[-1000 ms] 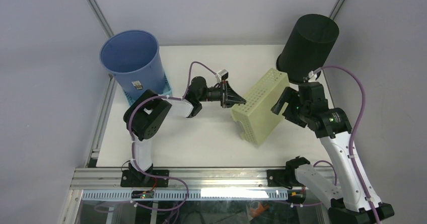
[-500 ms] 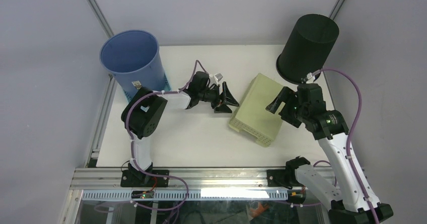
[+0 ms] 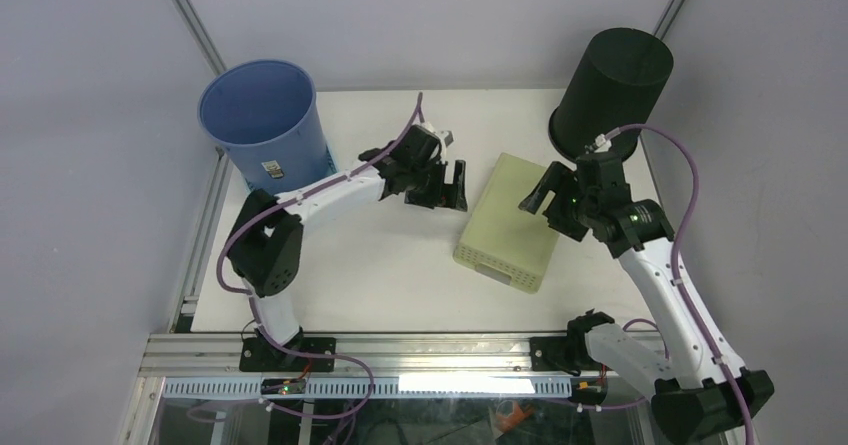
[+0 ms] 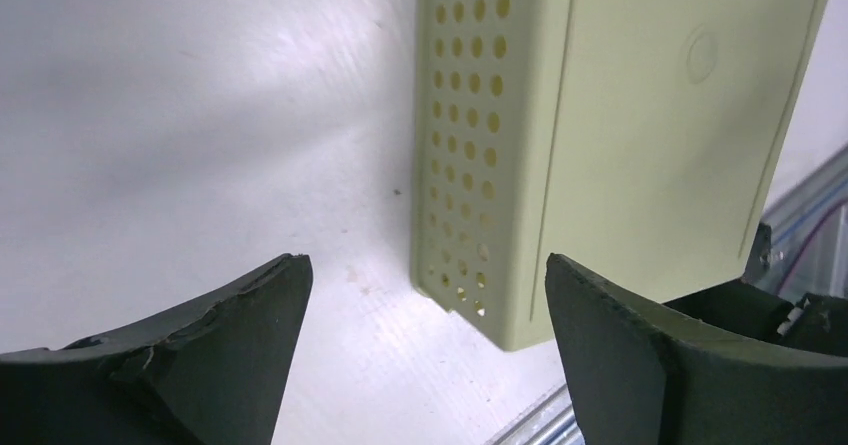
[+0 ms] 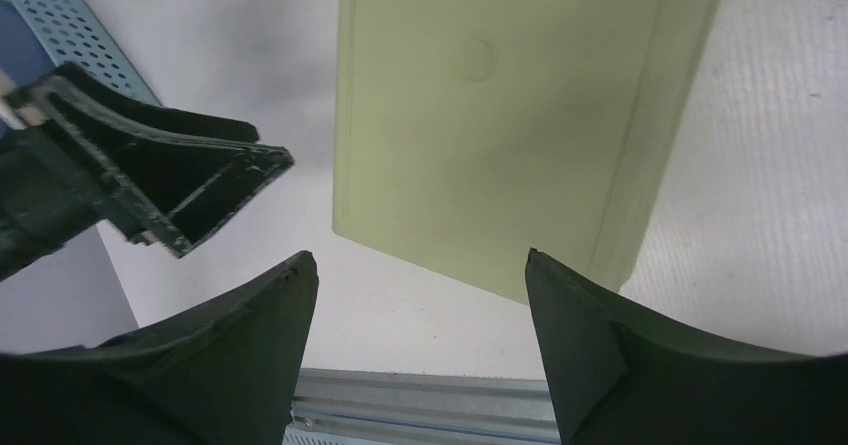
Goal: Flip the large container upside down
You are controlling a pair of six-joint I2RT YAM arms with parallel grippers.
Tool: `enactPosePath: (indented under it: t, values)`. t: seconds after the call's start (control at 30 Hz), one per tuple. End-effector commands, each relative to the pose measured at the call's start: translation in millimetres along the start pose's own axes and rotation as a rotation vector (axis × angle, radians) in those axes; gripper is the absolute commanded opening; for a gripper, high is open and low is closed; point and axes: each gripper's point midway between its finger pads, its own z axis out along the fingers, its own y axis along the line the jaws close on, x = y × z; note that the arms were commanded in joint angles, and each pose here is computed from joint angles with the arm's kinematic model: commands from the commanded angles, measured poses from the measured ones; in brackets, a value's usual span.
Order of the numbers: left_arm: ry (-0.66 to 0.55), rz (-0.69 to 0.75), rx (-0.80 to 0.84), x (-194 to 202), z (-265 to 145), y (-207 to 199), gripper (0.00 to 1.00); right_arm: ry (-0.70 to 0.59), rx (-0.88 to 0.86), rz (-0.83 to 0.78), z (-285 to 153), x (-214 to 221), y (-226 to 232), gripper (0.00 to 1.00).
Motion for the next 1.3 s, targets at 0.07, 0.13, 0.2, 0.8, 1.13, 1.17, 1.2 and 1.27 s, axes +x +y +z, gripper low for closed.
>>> enactPosePath:
  t: [0.07,0.13,0.2,0.8,1.13,1.17,1.2,1.27]
  values:
    - [-0.314,0.007,-0.127,-88,-120,23,0.91,-0.047,-0.101,-0.052,30,-16,71,0.80]
    - [-0.370,-0.052,-0.128,-97,-146,35,0.91,-0.038,-0.087,-0.094,48,-13,92,0.80]
    - [-0.433,-0.087,-0.157,-102,-171,43,0.93,-0.004,-0.100,-0.117,67,-8,117,0.80]
    - [-0.482,-0.103,-0.157,-83,-201,44,0.94,0.095,0.267,-0.019,162,-16,26,0.82]
    - [-0.436,-0.085,-0.089,-88,-189,32,0.95,0.060,0.014,-0.250,81,-22,20,0.82]
    - [-0.436,-0.083,-0.087,-89,-189,31,0.95,0.097,-0.026,-0.252,78,-14,25,0.82]
    - [-0.439,-0.082,-0.085,-90,-190,30,0.95,0.141,-0.048,-0.252,76,-4,27,0.82]
    - [-0.445,-0.078,-0.084,-90,-192,29,0.95,0.227,-0.046,-0.243,74,20,25,0.82]
